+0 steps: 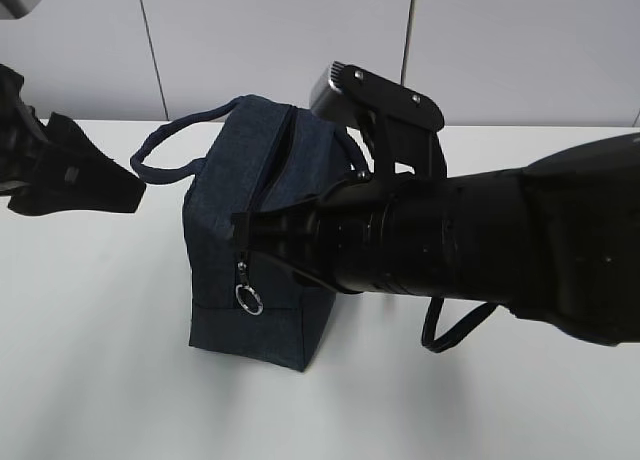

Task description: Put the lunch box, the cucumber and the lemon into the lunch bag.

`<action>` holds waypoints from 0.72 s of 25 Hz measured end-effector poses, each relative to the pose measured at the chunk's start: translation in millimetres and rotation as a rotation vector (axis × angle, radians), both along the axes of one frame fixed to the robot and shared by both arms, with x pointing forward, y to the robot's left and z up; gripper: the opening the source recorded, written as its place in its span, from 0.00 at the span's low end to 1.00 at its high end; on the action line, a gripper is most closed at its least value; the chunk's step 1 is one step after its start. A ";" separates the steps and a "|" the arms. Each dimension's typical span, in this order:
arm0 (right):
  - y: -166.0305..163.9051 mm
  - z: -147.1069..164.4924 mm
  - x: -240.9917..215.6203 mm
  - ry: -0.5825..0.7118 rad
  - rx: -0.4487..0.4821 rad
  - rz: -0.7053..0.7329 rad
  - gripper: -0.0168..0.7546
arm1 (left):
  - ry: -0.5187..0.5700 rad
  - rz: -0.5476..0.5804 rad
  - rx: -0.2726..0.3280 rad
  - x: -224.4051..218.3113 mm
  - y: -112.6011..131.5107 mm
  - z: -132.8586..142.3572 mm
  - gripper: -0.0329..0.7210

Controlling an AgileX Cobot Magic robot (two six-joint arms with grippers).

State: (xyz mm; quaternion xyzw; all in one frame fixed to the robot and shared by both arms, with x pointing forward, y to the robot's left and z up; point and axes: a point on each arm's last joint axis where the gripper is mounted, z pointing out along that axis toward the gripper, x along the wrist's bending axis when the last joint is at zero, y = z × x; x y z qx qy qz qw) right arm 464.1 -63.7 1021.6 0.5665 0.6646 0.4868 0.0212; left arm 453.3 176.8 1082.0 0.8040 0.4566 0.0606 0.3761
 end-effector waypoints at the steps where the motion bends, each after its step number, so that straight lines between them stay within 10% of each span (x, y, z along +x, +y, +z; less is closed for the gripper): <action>1: 0.7 0.2 -0.5 -0.008 -0.003 0.016 0.02 | -0.002 0.001 -0.001 0.2 0.0 0.1 0.40; 8: 15.1 -19.5 -5.8 -0.036 -0.055 0.232 0.05 | -0.003 0.001 -0.002 0.3 -0.1 0.2 0.40; 18: 20.2 -41.3 -8.3 -0.175 -0.262 0.481 0.46 | 0.001 -0.002 0.000 -0.2 -0.1 0.0 0.40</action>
